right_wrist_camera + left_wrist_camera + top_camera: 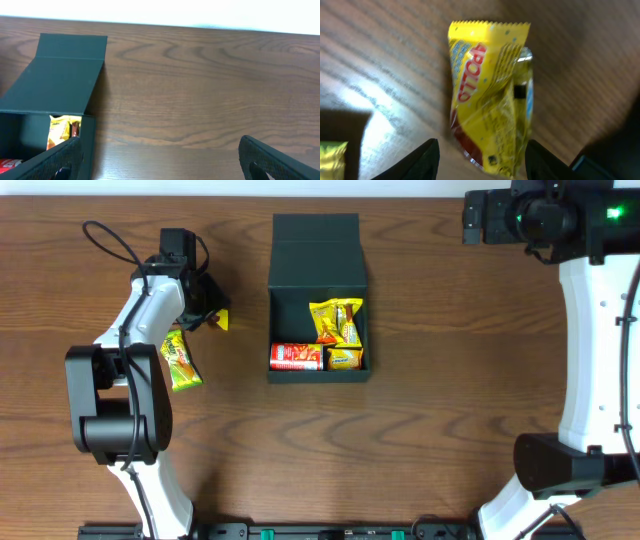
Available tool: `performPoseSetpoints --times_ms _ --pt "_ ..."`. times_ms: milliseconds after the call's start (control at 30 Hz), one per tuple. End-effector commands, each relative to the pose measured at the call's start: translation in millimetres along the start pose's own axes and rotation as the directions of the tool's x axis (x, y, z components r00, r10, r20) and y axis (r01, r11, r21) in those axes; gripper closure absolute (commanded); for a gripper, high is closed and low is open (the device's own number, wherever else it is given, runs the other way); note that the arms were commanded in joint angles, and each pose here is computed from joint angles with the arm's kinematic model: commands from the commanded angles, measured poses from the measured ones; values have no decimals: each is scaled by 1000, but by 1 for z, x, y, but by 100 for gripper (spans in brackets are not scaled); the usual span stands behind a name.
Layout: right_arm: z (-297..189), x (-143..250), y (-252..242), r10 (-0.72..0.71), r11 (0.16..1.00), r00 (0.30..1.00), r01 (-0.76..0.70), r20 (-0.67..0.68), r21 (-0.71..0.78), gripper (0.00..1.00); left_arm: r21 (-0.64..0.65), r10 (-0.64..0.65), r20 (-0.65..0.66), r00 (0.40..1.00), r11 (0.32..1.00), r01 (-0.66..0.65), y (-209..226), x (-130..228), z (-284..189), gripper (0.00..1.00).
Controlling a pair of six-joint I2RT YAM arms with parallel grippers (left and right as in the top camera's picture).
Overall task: Pack container
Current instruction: 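Move the left gripper to the yellow Apollo chocolate wafer and grasp it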
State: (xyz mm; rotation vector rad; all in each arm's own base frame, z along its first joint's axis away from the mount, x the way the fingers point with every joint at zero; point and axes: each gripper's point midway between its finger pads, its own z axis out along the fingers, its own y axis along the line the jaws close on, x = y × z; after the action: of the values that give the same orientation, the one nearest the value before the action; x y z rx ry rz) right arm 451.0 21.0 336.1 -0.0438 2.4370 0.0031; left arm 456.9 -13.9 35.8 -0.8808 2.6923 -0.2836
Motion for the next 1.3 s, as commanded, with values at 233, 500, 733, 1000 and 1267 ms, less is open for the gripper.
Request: performPoseSetpoints --times_ms 233,500,733,1000,1267 --pt "1 2 0 4 1000 1000 -4 -7 -4 1 67 3 -11 1000 998 -2 -5 -6 19 45" --pt "1 1 3 4 1000 1000 -4 -3 -17 1 114 7 -61 998 994 0 -5 -1 17 56" --pt "2 2 8 3 999 1000 -4 -8 -48 1 154 22 -64 998 988 -12 -7 -4 0 70" --pt "5 5 8 3 999 1000 -4 -22 -47 1 176 78 -28 997 982 -72 -12 -6 -38 73" --pt "5 6 8 3 999 1000 -4 -23 -47 1 185 109 -49 993 978 -98 6 10 -30 67"
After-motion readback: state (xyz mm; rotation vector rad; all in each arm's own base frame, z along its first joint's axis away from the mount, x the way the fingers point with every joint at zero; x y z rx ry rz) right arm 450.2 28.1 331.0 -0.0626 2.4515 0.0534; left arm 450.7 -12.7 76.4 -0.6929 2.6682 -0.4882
